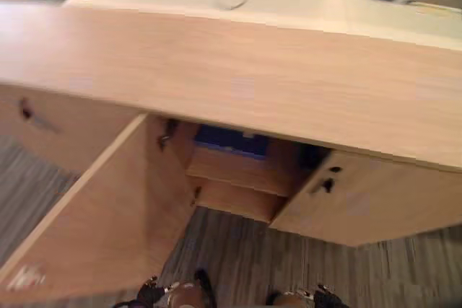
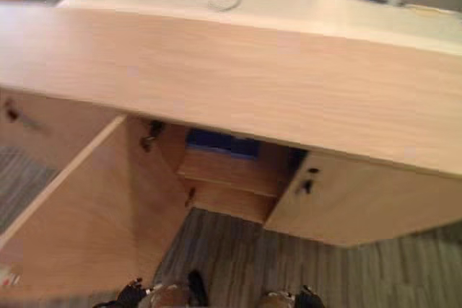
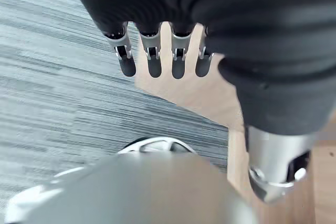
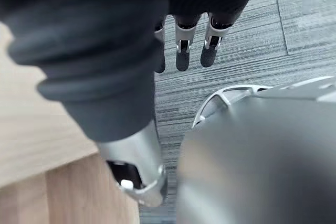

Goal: Walk over to the cabinet, pick up the folder, carry it to the office cabinet, place the folder inside the office cabinet, then close the office cabinet door

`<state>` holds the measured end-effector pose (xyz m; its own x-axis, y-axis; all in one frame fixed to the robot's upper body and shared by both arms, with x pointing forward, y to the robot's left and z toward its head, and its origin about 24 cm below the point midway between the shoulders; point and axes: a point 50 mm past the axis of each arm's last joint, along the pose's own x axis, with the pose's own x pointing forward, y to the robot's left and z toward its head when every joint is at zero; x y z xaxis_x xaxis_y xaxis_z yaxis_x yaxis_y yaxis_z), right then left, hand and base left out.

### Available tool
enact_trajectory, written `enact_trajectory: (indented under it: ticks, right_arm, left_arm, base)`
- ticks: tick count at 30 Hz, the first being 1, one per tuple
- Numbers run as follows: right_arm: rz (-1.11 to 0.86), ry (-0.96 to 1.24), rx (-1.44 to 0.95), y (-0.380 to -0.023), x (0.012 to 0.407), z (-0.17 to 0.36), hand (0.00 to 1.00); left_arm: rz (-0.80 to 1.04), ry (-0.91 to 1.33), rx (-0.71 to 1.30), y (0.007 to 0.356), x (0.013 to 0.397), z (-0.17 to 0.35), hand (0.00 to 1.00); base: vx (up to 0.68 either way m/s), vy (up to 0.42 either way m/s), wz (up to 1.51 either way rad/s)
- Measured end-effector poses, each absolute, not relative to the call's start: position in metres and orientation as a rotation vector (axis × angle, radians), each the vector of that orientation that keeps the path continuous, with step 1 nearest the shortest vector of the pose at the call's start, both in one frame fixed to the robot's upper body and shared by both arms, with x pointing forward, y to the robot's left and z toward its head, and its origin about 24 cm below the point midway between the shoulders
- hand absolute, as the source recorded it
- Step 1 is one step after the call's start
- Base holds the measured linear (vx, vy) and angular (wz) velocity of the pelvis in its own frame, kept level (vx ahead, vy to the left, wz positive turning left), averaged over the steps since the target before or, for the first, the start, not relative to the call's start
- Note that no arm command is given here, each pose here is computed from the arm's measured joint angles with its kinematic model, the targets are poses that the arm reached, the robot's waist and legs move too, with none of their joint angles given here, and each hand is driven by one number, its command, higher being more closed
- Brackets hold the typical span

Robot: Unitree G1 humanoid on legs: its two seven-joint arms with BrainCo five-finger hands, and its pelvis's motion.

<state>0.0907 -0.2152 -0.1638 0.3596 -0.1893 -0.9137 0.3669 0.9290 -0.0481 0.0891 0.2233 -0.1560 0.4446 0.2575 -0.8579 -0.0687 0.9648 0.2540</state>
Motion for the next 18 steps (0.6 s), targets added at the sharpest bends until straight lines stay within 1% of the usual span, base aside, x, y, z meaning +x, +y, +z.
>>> enact_trajectory:
  ticks: [3, 8, 15, 18]
  right_arm:
    - [-0.359, 1.147, 0.176, -0.213, 0.092, -0.164, 0.0]
    - [-0.363, 1.134, 0.198, -0.209, 0.095, -0.164, 0.0]
    - [-0.348, 1.143, 0.231, -0.197, 0.099, -0.165, 0.0]
    - [-0.349, 1.143, 0.227, -0.198, 0.098, -0.165, 0.0]
  left_arm:
    - [0.235, 1.139, 0.159, 0.223, 0.073, -0.16, 0.0]
    - [0.227, 1.182, 0.155, 0.224, 0.063, -0.163, 0.0]
    - [0.231, 1.187, 0.15, 0.224, 0.061, -0.163, 0.0]
    - [0.23, 1.195, 0.149, 0.223, 0.057, -0.164, 0.0]
  base:
    - [0.02, 0.119, 0.78]
    - [0.08, 0.118, 0.59]
    - [0.04, -0.002, 0.39]
    - [0.01, 0.007, 0.6]
